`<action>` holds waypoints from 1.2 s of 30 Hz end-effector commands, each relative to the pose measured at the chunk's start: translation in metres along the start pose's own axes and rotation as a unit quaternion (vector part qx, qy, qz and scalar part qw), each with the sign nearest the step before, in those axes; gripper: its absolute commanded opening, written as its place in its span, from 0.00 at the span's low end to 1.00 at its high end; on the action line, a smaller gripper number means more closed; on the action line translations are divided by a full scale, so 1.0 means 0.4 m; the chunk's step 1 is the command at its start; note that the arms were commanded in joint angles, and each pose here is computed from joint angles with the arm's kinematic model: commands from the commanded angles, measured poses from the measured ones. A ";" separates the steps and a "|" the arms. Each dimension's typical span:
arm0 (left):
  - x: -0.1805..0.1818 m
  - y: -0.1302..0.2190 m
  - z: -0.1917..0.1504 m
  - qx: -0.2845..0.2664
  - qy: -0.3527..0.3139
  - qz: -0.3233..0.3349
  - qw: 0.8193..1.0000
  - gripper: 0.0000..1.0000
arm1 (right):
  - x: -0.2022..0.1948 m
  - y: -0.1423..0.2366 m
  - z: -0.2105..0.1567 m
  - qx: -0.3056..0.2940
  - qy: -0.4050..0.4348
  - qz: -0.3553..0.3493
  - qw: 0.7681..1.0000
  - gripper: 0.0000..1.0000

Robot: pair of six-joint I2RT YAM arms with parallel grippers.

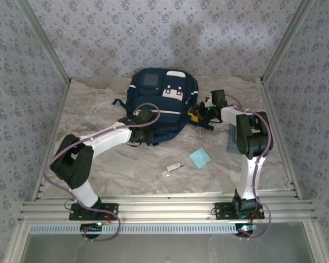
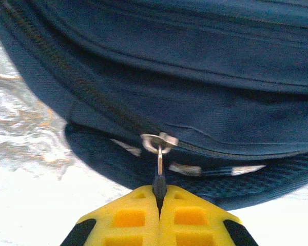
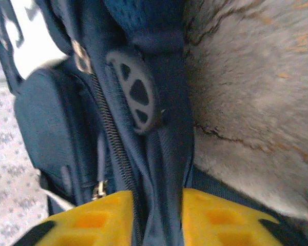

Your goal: Pack books, pencil case, and school supplies into a backpack

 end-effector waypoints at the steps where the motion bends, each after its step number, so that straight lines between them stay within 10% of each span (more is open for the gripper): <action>1: -0.104 0.045 0.041 -0.017 -0.019 -0.073 0.997 0.00 | 0.066 0.094 -0.028 -0.029 0.043 0.001 0.999 0.50; 6: -0.212 0.062 0.044 -0.016 -0.008 -0.156 0.988 0.00 | 0.057 0.154 -0.138 -0.013 0.055 -0.017 0.998 0.67; 8: -0.248 0.067 0.045 -0.016 0.006 -0.196 0.980 0.00 | 0.046 0.158 -0.195 -0.006 0.045 -0.012 0.999 0.99; 24: -0.382 0.151 0.116 -0.052 0.022 -0.333 0.941 0.00 | 0.058 0.181 -0.335 -0.073 0.055 0.047 0.995 0.99; 27: -0.387 0.154 0.110 -0.047 0.031 -0.348 0.936 0.00 | 0.062 0.162 -0.315 -0.100 0.040 0.073 0.991 0.86; 33: -0.374 0.160 0.099 -0.047 0.031 -0.345 0.937 0.00 | 0.080 0.131 -0.279 -0.124 0.040 0.089 0.987 0.08; 36: -0.346 0.157 0.106 -0.057 0.016 -0.320 0.945 0.00 | 0.082 0.146 -0.275 -0.126 0.049 0.082 0.987 0.00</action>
Point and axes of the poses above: each hand's point on the last joint's axis, 136 mm out from that joint toward the fingers, its own y axis back along the fingers, its own x axis along the line the jaws close on, z = x × y, the point moved 7 cm from there along y, back along the fingers, and after that the axes turned 1 degree about -y, right-handed, at the moved point
